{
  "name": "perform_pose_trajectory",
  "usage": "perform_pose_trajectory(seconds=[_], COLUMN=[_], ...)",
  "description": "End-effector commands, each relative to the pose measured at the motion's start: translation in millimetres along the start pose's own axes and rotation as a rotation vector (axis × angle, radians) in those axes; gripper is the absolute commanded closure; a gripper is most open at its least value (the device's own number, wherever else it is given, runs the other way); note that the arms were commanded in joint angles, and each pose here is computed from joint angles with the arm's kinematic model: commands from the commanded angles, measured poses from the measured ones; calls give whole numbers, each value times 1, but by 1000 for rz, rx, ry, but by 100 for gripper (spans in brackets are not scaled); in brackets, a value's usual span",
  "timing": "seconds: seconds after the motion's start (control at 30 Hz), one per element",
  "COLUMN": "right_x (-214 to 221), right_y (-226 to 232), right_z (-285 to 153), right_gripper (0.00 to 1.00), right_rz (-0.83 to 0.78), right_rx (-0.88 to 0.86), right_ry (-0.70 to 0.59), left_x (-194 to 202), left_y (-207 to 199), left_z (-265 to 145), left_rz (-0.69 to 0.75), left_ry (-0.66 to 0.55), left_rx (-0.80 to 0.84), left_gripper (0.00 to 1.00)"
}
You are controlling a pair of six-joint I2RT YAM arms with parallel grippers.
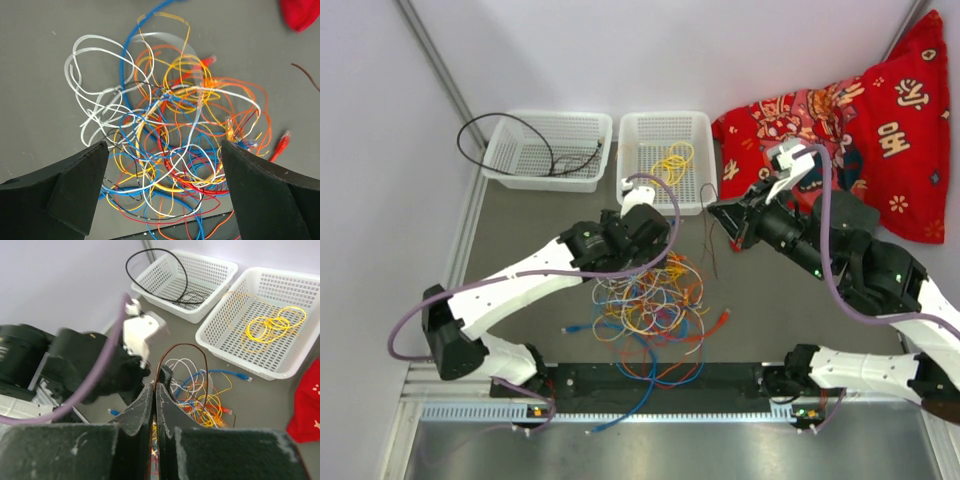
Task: Untangle the cables
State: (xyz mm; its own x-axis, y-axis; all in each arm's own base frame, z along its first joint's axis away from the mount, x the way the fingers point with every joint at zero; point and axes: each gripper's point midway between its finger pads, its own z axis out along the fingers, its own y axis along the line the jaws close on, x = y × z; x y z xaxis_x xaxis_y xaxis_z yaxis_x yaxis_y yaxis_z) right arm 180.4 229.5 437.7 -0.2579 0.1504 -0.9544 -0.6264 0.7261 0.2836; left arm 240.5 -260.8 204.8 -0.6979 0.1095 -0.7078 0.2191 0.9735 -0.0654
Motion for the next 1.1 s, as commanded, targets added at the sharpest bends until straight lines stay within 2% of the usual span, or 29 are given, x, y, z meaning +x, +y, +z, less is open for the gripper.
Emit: perform_pose_trajectory(seconds=[0.0, 0.13, 0.2, 0.23, 0.27, 0.3, 0.33, 0.37, 0.4, 0.43, 0.5, 0.53, 0.73, 0.9, 0.97, 1.0, 1.07], right_x=[-11, -8, -3, -2, -2, 0, 2, 1, 1, 2, 0, 1, -2, 2, 3, 4, 2], right_y=[-5, -9, -10, -10, -9, -7, -5, -3, 1, 4, 7, 9, 13, 23, 28, 29, 33], right_z=[-9, -9, -6, -5, -3, -1, 3, 5, 7, 10, 13, 16, 19, 25, 28, 29, 29], right_gripper=[100, 100, 100, 100, 100, 100, 100, 100, 100, 100, 100, 100, 100, 100, 100, 100, 100], right_rz=[0, 1, 0, 1, 8, 10, 13, 22, 24, 26, 33, 32, 41, 63, 73, 74, 79], right_rx=[20, 32, 38, 40, 34, 28, 22, 16, -2, -9, -20, -21, -32, -72, -92, -99, -116], right_ry=[-52, -57, -52, -52, -58, -52, -45, -49, -46, -41, -41, -33, -32, -18, -10, -8, -9], left_x=[-31, -39, -57, -53, -54, -82, -66, -73, -100, -84, -77, -83, -81, -79, -76, -75, -73], left_y=[11, 14, 2, -5, -14, -46, -54, -66, -76, -79, -87, -90, -106, -114, -120, -121, -125], left_z=[-25, -35, -51, -51, -58, -96, -91, -106, -153, -143, -155, -167, -185, -176, -165, -161, -152], left_rz=[-48, -61, -95, -89, -47, -88, -67, -71, -117, -126, -126, -125, -71, -62, -43, -37, -14], left_ry=[-101, -143, -218, -225, -250, -376, -384, -463, -648, -657, -688, -725, -755, -736, -706, -693, -681], left_rx=[-16, -1, 106, 164, 246, 497, 573, 687, 876, 916, 1031, 1073, 1211, 1217, 1199, 1190, 1173], left_gripper=[1, 1, 1, 1, 1, 1, 1, 1, 1, 1, 1, 1, 1, 2, 11, 25, 38])
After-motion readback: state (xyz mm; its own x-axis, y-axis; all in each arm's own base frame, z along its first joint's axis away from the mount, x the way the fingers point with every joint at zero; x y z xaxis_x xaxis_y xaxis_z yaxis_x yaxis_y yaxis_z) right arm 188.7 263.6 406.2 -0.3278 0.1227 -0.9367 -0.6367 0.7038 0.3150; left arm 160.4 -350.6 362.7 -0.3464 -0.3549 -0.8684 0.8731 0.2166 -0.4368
